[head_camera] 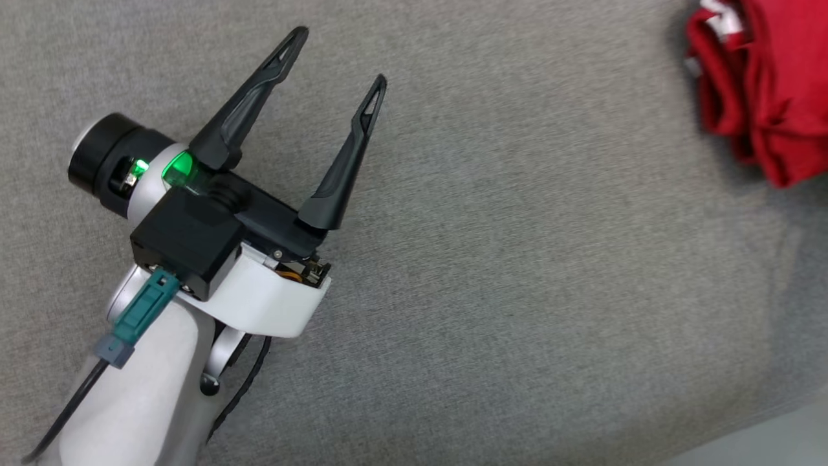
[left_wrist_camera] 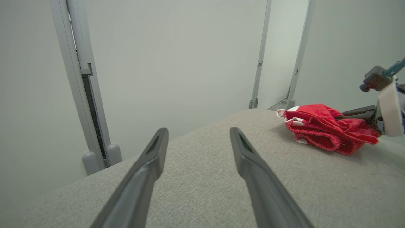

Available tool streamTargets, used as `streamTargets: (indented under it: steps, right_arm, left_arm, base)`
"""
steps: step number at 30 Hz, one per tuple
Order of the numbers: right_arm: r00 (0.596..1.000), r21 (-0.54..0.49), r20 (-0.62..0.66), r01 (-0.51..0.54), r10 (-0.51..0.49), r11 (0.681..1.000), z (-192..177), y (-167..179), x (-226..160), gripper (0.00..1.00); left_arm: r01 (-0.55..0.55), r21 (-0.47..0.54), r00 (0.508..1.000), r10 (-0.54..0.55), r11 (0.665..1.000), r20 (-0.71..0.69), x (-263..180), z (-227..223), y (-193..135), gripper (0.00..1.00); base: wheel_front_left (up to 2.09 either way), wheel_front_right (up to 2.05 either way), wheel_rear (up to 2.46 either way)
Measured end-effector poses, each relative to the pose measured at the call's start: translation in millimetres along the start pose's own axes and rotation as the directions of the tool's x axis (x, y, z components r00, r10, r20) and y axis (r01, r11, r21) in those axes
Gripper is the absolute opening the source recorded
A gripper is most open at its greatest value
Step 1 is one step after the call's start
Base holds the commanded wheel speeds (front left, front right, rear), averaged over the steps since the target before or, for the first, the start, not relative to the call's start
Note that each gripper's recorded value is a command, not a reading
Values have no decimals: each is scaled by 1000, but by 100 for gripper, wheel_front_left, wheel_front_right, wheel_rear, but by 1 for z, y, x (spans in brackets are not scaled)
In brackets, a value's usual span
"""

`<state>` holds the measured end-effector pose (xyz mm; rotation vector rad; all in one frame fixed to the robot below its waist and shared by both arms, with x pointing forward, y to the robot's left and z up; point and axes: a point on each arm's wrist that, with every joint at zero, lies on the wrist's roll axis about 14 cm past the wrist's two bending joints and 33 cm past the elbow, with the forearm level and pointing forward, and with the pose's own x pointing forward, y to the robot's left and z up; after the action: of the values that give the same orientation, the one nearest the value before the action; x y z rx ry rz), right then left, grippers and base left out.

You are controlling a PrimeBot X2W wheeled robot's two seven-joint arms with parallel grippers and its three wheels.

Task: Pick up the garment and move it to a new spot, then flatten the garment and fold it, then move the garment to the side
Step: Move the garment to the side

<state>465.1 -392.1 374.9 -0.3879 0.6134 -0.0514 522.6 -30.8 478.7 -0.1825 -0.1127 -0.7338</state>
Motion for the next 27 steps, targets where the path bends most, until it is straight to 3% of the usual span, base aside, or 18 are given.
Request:
streamTargets:
  steps: [4, 5, 7, 8, 13, 17, 22, 27]
  right_arm:
    - [998, -12, -18, 65, -65, 998, 3, -28, 17, 0]
    - [997, 1, -24, 76, -76, 997, 2, -30, 21, 13]
    - [995, 16, -34, 90, -90, 996, 0, -32, 28, 76]
    - [994, 32, -31, 102, -101, 994, 0, -34, 31, 100]
    - [984, 135, -37, 180, -177, 974, -8, -45, 28, 100]
    - [976, 242, 28, 204, -217, 948, -9, -41, 14, 100]
    - [971, 372, 106, 161, -214, 914, -8, -14, -14, 100]
    - [937, 459, 279, 63, -212, 886, 26, 18, -57, 100]
  left_arm:
    - [9, 0, 1000, -9, 1000, 8, 2, -6, 4, 100]
    - [10, -2, 1000, -10, 1000, 8, 2, -8, 5, 100]
    - [9, -3, 1000, -9, 1000, 1, 1, -12, 7, 100]
    - [8, -4, 1000, -8, 1000, 1, 1, -13, 8, 100]
    - [11, -6, 1000, -11, 1000, 1, 1, -12, 6, 100]
    - [-4, -9, 1000, 4, 1000, -8, -5, -9, 4, 100]
    - [-60, -11, 998, 60, 998, -21, -19, 2, 5, 100]
    - [-133, -13, 991, 132, 991, -28, -39, 19, 5, 100]
  base:
    - [0, 0, 0]
    - [0, 0, 0]
    - [0, 0, 0]
    - [0, 0, 0]
    - [0, 0, 0]
    - [0, 0, 0]
    - [0, 0, 0]
    - [0, 0, 0]
